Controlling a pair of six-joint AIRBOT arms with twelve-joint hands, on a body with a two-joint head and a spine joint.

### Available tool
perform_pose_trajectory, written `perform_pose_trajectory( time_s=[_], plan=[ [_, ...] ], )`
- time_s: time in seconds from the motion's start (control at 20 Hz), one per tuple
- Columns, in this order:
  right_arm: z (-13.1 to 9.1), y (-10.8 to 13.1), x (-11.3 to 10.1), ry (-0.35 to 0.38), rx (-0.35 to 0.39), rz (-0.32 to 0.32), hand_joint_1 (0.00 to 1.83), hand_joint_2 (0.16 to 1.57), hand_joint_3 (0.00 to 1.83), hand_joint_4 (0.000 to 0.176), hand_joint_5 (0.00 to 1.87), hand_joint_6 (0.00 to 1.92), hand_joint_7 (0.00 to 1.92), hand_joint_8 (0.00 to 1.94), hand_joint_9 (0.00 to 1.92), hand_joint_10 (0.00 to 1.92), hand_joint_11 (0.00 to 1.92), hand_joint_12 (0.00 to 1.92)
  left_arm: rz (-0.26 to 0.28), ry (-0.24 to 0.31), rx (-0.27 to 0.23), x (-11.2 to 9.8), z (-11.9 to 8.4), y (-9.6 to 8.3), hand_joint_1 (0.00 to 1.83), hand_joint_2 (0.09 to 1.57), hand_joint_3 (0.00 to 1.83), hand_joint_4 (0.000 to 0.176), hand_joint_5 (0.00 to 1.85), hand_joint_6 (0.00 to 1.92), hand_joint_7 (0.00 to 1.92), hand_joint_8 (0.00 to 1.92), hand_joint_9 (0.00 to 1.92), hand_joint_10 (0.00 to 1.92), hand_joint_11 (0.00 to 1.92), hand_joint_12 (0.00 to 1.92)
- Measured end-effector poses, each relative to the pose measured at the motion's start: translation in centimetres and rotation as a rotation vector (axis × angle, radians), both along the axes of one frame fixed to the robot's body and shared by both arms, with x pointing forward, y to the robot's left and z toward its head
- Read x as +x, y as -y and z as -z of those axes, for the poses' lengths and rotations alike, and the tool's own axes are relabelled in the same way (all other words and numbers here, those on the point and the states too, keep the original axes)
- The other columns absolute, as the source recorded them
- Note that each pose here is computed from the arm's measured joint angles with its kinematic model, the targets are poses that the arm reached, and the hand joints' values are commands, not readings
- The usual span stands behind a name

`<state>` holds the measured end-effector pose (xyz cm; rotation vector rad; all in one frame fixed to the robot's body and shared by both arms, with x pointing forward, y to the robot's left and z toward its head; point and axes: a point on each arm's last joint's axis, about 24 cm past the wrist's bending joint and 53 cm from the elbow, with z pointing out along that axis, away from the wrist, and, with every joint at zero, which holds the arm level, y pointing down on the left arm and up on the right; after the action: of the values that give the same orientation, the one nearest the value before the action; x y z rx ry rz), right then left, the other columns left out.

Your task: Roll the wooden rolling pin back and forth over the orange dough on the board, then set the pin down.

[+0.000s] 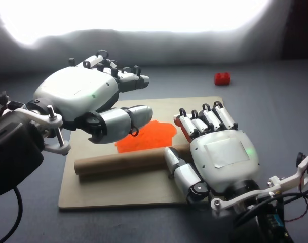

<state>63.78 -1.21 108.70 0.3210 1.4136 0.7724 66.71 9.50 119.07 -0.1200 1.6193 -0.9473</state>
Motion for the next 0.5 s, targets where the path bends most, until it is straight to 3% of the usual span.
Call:
perform_pose_trajectory(
  time_s=[0.5],
  plan=[
    [-0.19,0.08,0.16,0.0,0.003,0.004,0.0,1.51,0.0,0.0,0.23,0.53,0.5,0.0,0.16,0.74,0.0,1.27,0.003,-0.008,-0.011,0.08,-0.94,-0.25,0.0,1.47,0.0,0.0,0.38,0.0,0.48,0.0,0.39,0.0,0.0,0.71]
  ],
)
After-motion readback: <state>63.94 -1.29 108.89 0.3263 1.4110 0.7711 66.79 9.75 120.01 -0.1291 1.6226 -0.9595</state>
